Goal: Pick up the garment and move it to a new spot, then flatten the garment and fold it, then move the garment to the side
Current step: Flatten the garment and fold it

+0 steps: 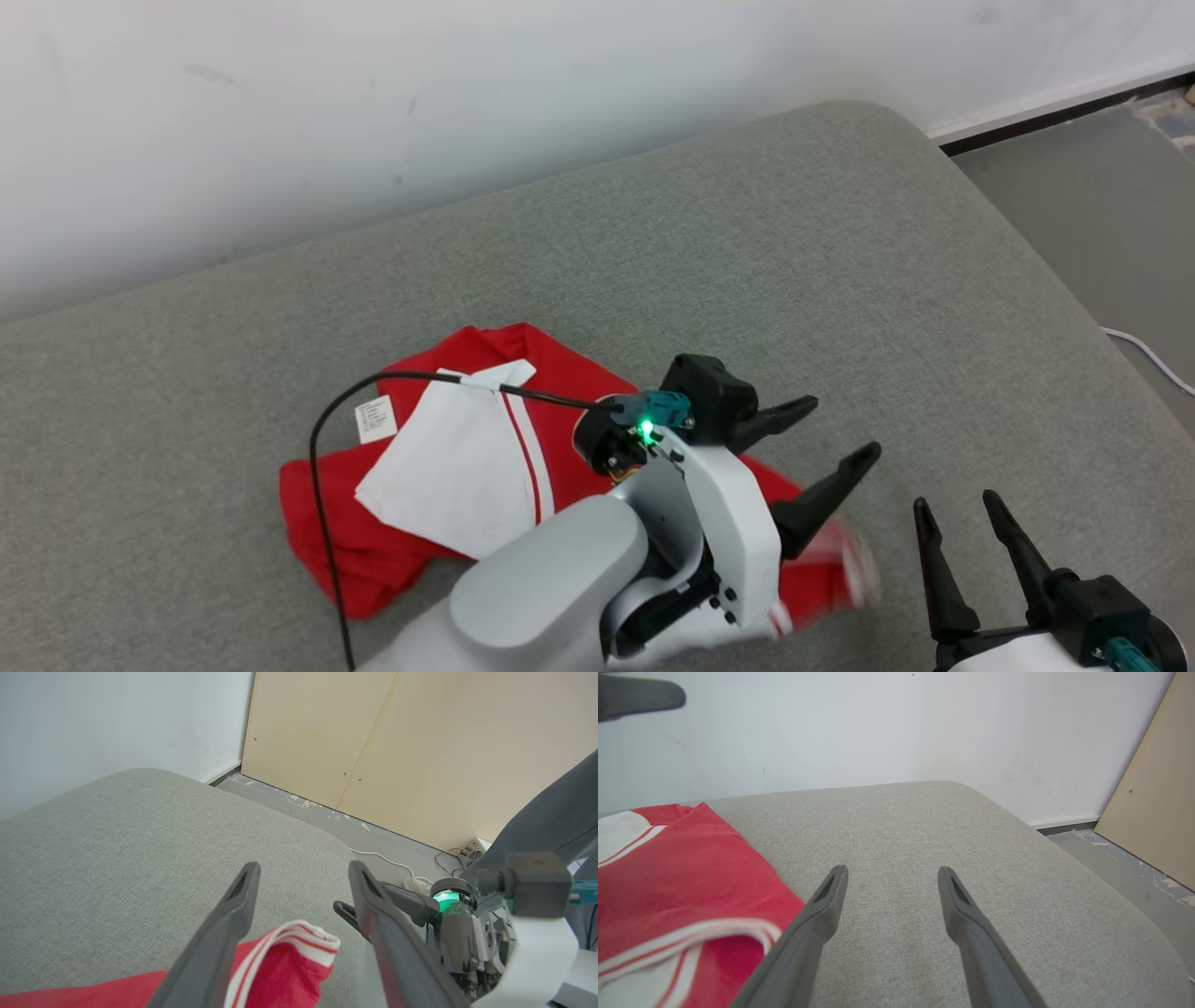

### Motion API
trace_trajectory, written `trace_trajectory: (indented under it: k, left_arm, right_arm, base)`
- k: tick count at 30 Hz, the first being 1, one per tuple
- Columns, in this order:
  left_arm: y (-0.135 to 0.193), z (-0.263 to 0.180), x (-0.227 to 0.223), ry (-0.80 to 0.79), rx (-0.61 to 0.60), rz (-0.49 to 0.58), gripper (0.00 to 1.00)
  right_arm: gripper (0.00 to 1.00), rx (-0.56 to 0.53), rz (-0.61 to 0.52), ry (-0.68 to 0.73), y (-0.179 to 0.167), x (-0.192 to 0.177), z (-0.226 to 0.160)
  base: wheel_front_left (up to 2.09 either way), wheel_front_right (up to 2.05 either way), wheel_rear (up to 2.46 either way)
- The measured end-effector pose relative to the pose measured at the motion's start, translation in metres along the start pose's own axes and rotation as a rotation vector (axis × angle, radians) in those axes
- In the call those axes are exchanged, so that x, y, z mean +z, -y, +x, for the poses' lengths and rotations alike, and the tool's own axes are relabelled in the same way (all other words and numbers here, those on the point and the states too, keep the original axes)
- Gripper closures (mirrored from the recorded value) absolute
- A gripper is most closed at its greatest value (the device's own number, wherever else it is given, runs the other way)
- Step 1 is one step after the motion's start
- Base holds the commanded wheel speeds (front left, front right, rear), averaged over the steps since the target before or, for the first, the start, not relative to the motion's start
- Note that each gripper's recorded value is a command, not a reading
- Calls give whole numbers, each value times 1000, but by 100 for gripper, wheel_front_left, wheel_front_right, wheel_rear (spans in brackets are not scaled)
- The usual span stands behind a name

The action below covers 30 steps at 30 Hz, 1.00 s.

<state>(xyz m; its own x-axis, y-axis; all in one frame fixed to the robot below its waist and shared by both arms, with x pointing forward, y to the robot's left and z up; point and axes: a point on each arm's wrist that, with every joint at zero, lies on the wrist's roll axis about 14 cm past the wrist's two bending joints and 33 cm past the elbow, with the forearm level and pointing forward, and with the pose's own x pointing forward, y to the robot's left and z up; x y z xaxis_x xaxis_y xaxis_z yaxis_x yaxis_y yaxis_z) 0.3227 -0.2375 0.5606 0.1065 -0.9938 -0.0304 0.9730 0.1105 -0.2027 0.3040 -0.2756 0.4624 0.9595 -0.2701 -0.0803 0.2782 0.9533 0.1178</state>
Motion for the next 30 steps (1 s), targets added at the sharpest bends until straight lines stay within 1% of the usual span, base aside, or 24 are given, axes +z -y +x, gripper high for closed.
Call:
trace_trajectory:
  k: [3,5,10,17,20,27,30]
  left_arm:
    - [8,-2,1,14,-19,-2,0]
    - [9,-5,3,35,-9,-3,0]
    - [-6,-19,7,77,80,9,0]
    - [-57,-70,5,135,317,49,0]
    - [-75,-101,-2,159,432,33,0]
    - [-105,-179,-22,165,690,38,0]
    - [-111,-211,-32,159,793,34,0]
  right_arm:
    - [0,-10,3,2,3,0,1]
    - [0,-2,5,9,1,2,3]
    - [0,39,2,21,-12,5,10]
    - [0,93,-1,23,-29,4,14]
    - [0,113,-4,20,-34,3,14]
    - [0,151,-22,28,-40,4,13]
    - [0,173,-36,32,-44,6,14]
  base:
    - [0,0,0]
    - [0,0,0]
    - [0,0,0]
    - [0,0,0]
    - [0,0,0]
    - [0,0,0]
    - [0,0,0]
